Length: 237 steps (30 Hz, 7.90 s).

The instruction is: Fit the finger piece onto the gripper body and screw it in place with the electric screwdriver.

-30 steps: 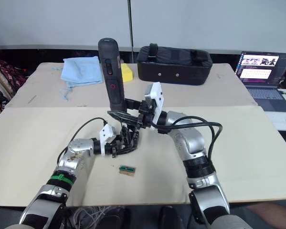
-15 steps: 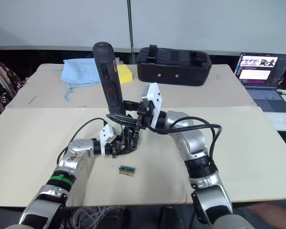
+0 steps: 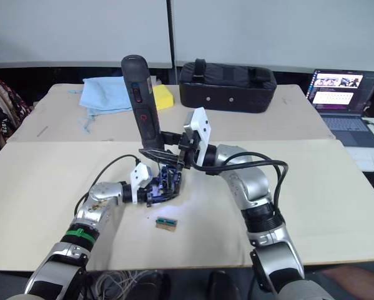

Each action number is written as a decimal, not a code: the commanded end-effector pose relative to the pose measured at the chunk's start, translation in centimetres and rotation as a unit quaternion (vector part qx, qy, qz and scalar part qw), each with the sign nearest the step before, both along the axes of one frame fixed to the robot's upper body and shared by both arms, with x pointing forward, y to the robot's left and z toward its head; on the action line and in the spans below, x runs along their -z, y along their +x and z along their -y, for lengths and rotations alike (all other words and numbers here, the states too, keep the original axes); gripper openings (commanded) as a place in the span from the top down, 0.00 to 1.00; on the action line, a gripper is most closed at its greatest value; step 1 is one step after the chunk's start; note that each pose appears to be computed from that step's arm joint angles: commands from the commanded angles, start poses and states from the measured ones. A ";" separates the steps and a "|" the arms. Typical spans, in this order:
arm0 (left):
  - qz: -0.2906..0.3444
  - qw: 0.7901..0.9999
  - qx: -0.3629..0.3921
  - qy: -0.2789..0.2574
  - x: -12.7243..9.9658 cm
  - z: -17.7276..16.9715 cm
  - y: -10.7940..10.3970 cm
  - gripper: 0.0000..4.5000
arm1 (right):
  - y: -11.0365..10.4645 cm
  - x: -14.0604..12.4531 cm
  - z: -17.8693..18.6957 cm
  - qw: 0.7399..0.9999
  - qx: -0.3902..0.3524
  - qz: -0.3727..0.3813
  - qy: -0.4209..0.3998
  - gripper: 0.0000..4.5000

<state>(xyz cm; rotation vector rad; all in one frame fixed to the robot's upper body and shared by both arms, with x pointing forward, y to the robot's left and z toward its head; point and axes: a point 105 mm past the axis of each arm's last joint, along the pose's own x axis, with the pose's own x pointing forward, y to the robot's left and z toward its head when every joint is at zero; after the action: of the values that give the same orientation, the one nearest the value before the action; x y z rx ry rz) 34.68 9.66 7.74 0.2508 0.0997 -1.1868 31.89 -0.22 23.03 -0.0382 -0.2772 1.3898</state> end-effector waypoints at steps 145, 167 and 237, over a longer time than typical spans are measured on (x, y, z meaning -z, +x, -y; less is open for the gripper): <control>-0.018 0.990 0.136 0.042 3.5 0.0 -9.0 0.01 | -6.8 4.1 1.1 0.989 -0.137 0.055 0.008 0.57; -0.018 0.990 0.133 0.042 3.2 0.1 -9.0 0.01 | -6.4 4.9 0.9 0.991 -0.130 0.042 -0.008 0.57; 0.032 0.999 0.005 -0.028 0.1 -1.4 -1.9 0.01 | -7.6 -4.5 6.0 0.990 -0.086 0.104 0.037 0.57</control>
<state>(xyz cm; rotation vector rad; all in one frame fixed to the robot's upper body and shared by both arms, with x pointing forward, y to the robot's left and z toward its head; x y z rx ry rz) 32.74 11.61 7.68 0.2216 0.0214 -1.1795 25.06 -5.90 25.68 -0.0709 -0.4321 1.5412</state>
